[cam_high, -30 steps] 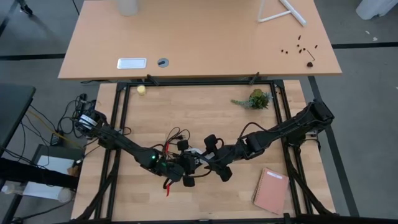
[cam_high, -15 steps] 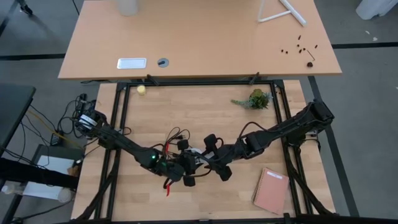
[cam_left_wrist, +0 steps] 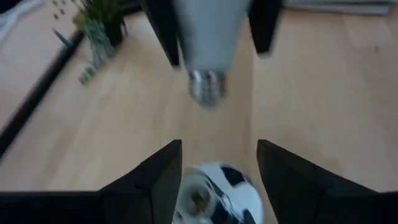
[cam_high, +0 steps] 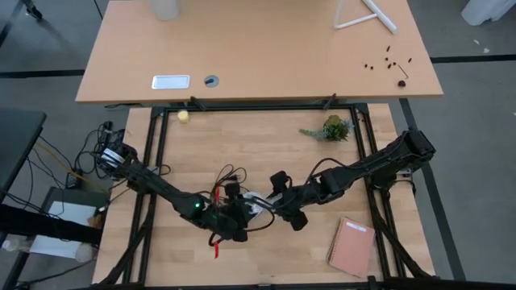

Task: Screw lightbulb
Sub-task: Insert the light bulb into the lamp

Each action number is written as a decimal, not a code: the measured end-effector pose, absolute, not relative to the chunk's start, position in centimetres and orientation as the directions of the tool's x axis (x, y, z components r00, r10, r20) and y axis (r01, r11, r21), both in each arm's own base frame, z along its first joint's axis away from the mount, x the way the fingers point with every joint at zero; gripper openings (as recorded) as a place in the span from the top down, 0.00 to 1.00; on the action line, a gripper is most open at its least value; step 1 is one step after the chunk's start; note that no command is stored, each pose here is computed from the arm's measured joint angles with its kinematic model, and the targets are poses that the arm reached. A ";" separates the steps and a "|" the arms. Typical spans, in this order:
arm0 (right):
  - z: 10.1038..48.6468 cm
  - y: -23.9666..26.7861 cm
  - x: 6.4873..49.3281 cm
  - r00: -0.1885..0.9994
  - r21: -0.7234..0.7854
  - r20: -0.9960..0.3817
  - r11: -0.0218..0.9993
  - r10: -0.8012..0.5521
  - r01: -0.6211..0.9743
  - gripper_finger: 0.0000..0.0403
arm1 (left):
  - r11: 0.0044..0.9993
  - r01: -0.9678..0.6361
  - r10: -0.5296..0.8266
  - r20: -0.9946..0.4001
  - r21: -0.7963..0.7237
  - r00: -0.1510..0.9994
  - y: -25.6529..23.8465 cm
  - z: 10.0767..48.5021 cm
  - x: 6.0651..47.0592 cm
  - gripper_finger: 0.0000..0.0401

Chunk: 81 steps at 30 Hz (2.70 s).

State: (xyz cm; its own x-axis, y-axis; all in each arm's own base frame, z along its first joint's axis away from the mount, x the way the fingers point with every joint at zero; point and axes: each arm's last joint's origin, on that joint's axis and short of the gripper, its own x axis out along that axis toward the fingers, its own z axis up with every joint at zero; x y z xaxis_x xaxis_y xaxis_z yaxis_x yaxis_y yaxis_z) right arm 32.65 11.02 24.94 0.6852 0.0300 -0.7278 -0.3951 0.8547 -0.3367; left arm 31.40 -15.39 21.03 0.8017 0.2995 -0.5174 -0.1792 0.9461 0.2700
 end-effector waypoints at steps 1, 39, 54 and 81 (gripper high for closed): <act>24.9 11.0 32.6 0.679 -0.331 -0.733 0.858 0.028 -0.393 0.36 | 0.949 -0.180 0.295 -0.529 0.259 0.796 -15.7 20.9 31.1 0.47; 26.3 8.1 34.5 0.646 -0.139 -0.759 0.951 0.077 -0.276 0.36 | 0.938 -0.343 0.340 -0.311 0.047 0.887 -14.0 9.8 28.5 0.47; 26.0 7.7 34.3 0.612 -0.081 -0.786 0.967 0.088 -0.243 0.35 | 0.909 -0.389 0.414 -0.222 0.149 0.883 -12.6 7.5 32.9 0.47; 24.9 4.5 32.9 0.399 0.145 -0.903 0.988 0.157 -0.060 0.35 | 0.962 -0.255 0.266 -0.125 0.095 0.956 -9.1 9.3 38.1 0.47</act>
State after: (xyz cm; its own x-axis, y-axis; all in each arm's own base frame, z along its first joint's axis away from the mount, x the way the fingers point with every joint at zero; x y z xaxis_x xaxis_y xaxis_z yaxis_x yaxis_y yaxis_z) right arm 32.88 4.45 24.86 0.3994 0.1572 -0.9032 -0.0598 0.9876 0.1454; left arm 38.12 -9.10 9.27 0.9558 0.2660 -0.1252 -0.2553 0.9622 0.0952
